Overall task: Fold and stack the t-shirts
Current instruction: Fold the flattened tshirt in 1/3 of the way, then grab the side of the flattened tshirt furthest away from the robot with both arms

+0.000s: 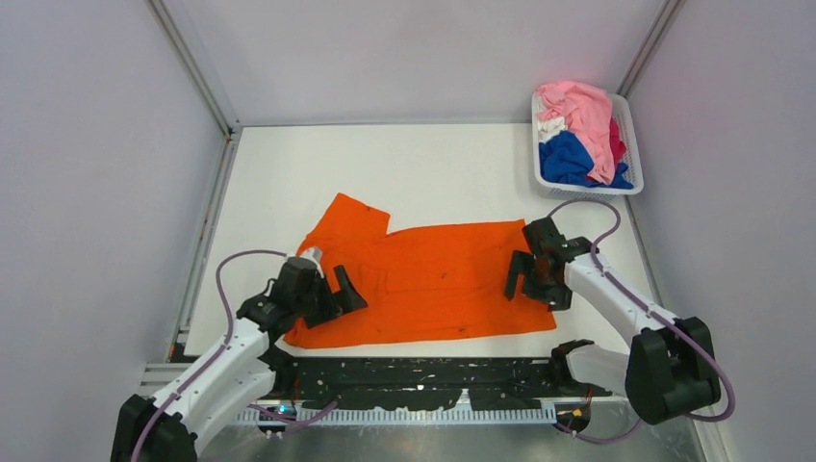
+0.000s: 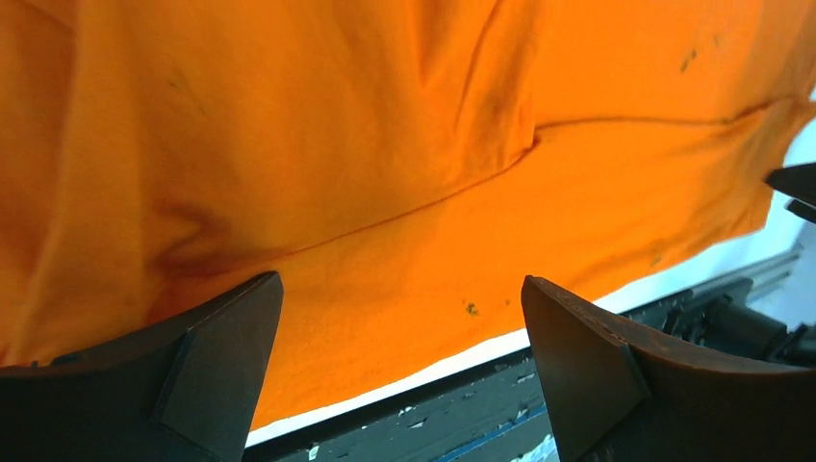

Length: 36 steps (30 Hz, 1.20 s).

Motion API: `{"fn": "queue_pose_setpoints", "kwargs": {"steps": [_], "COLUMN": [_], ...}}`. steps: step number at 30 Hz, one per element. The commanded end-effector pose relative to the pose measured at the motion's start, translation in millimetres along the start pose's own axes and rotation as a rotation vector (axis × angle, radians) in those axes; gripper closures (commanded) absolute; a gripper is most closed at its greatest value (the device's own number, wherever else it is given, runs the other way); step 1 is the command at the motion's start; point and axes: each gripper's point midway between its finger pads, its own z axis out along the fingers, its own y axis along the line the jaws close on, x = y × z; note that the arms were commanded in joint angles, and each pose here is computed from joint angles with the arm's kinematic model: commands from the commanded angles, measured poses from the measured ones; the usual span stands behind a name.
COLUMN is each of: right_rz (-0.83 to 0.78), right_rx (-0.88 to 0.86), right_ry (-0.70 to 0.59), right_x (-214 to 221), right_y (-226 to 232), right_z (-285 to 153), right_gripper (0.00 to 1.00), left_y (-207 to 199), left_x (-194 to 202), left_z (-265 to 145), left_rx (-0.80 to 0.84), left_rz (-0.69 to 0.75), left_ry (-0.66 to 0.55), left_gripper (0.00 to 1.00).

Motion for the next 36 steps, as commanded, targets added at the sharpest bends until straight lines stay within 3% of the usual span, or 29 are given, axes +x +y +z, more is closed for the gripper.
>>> {"fn": "queue_pose_setpoints", "kwargs": {"steps": [1, 7, 13, 20, 23, 29, 36], "right_rz": [-0.059, -0.082, 0.041, 0.088, 0.096, 0.113, 0.115], "right_rx": [-0.207, -0.366, -0.365, -0.370, -0.307, -0.242, -0.239], "right_ry": [-0.243, -0.425, -0.507, -0.511, -0.522, -0.516, -0.492], "right_x": [-58, -109, -164, -197, -203, -204, -203], "right_y": [39, 76, 84, 89, 78, 61, 61], "right_z": [-52, -92, -77, -57, -49, -39, -31], "right_gripper": [0.05, 0.05, 0.05, 0.05, 0.05, 0.05, 0.05], "left_y": [-22, -58, -68, -60, -42, -38, -31], "left_x": [-53, -131, -224, -306, -318, -320, -293], "left_z": [-22, -34, -10, 62, 106, 143, 155], "left_rx": [-0.060, -0.113, -0.166, -0.231, -0.286, -0.284, -0.256], "left_rz": [0.076, 0.154, 0.154, 0.153, 0.140, 0.101, 0.074], "left_ry": [-0.144, -0.264, -0.352, -0.222, -0.124, -0.011, 0.070], "left_gripper": [0.00, 0.00, 0.00, 0.00, 0.00, 0.06, 0.29]}}
